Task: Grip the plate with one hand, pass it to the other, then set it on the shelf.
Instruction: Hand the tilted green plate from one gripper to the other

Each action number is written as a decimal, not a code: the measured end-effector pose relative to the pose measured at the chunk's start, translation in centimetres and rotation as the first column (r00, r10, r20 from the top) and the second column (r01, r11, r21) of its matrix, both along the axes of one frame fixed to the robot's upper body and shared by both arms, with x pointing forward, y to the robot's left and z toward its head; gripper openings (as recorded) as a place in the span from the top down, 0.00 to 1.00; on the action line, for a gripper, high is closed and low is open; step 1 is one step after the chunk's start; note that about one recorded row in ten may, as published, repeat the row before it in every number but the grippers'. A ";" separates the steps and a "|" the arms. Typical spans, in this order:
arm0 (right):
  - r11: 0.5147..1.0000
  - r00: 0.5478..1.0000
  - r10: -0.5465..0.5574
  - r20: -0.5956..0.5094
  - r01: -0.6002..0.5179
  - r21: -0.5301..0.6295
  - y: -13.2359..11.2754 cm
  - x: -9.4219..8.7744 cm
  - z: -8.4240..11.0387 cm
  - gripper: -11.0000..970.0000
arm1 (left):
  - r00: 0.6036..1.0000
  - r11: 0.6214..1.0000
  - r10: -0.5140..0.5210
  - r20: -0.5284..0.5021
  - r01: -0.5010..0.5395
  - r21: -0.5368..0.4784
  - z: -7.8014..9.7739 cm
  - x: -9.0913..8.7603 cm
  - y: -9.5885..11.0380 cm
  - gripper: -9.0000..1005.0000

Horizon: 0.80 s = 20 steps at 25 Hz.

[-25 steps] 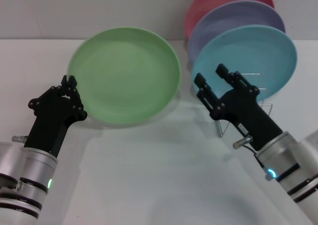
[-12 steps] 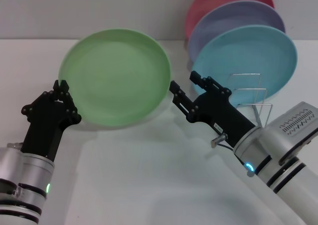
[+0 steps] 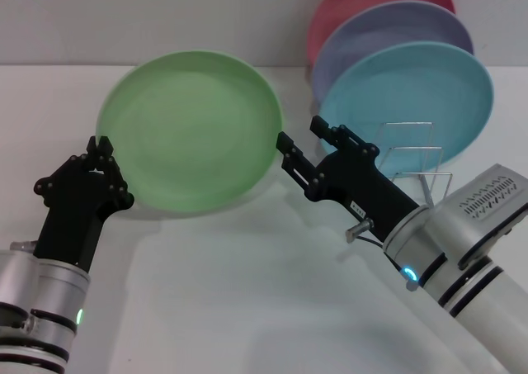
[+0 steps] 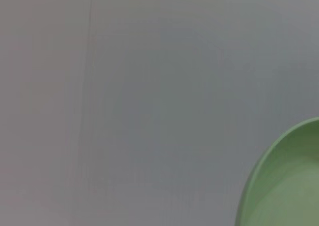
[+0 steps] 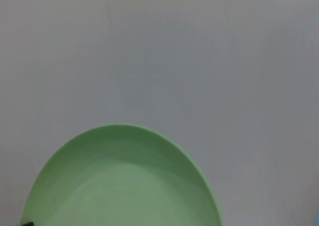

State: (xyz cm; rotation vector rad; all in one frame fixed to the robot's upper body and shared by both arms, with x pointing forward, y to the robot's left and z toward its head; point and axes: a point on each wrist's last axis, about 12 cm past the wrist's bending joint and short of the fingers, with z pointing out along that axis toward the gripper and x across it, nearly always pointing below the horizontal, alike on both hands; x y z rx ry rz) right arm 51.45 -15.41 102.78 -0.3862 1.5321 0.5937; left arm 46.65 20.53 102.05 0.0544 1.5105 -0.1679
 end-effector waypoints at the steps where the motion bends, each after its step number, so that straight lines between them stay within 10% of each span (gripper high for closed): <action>1: 1.000 1.000 0.001 -0.002 -0.001 -0.002 0.1 0.1 0.0 0.39 | 1.000 1.000 0.000 0.001 0.000 -0.001 0.0 0.0 0.0 0.96; 20: 1.000 0.998 0.004 -0.063 -0.005 -0.022 1.1 1.3 0.1 0.43 | 1.000 1.000 -0.005 0.015 0.005 0.026 0.2 0.0 -0.3 0.96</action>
